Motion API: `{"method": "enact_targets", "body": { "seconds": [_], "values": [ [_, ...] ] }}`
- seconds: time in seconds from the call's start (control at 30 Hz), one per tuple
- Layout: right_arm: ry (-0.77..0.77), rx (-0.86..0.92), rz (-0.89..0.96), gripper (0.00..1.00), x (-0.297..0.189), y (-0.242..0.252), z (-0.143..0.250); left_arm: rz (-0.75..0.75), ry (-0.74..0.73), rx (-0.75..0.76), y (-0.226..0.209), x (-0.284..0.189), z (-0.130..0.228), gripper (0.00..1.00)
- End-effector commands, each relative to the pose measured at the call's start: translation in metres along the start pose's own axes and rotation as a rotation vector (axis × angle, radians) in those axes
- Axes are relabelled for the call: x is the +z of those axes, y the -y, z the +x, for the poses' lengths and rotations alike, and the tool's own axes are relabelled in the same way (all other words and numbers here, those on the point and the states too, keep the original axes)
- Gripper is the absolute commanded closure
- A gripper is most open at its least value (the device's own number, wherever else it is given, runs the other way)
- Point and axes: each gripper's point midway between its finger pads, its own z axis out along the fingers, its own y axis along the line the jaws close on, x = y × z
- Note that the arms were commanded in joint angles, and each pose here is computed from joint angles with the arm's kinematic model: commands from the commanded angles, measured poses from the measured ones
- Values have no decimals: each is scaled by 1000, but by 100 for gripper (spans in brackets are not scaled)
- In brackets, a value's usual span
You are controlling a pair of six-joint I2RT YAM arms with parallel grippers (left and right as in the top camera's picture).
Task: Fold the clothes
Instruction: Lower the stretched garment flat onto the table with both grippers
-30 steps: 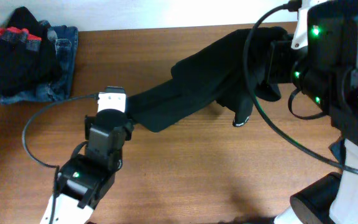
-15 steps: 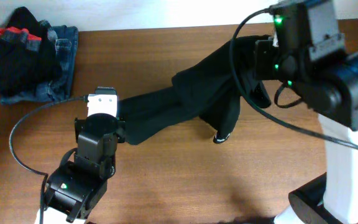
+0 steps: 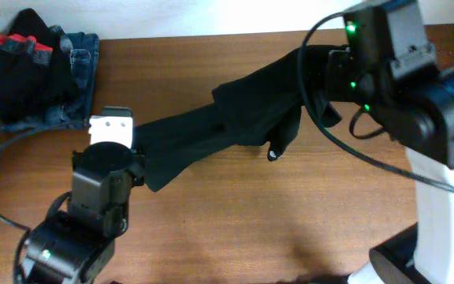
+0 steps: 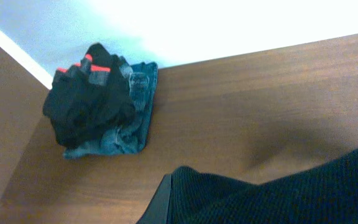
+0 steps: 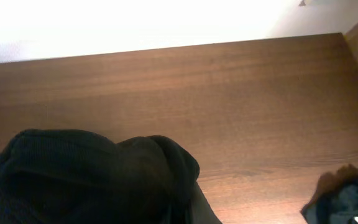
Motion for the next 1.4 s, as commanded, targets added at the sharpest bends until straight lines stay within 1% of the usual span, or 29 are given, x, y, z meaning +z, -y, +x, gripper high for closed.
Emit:
{"method": "enact_targets", "body": {
  "seconds": [0.0, 0.27, 0.4, 0.6, 0.7, 0.93, 1.03, 1.1, 1.23, 1.37],
  "values": [
    [73, 60, -36, 96, -37, 17, -3, 21, 41, -44, -8, -21, -19, 99],
    [170, 123, -86, 96, -85, 37, 0, 86, 9, -87, -15, -50, -23, 99],
    [205, 139, -118, 96, -105, 44, 5, 152, 14, -93, -9, -60, -28, 99],
    [217, 144, -94, 96, -109, 52, 8, 150, -16, -143, -3, -51, -27, 99],
    [196, 146, -31, 96, -96, 56, 8, 144, -69, -121, 7, -35, -22, 99],
    [84, 135, 78, 96, -48, 48, 14, 112, -246, -70, 38, 18, -1, 99],
    [51, 117, 123, 96, -29, 45, 13, 73, -313, -43, 48, 42, 10, 99],
    [26, 116, 146, 96, -14, 40, 12, 22, -348, -41, 50, 58, 17, 99],
    [-18, 122, 203, 96, 18, 40, 9, -31, -395, -19, 58, 87, 28, 99],
    [-70, 140, 268, 96, 55, 49, 6, -61, -413, -37, 60, 118, 33, 99]
  ]
}}
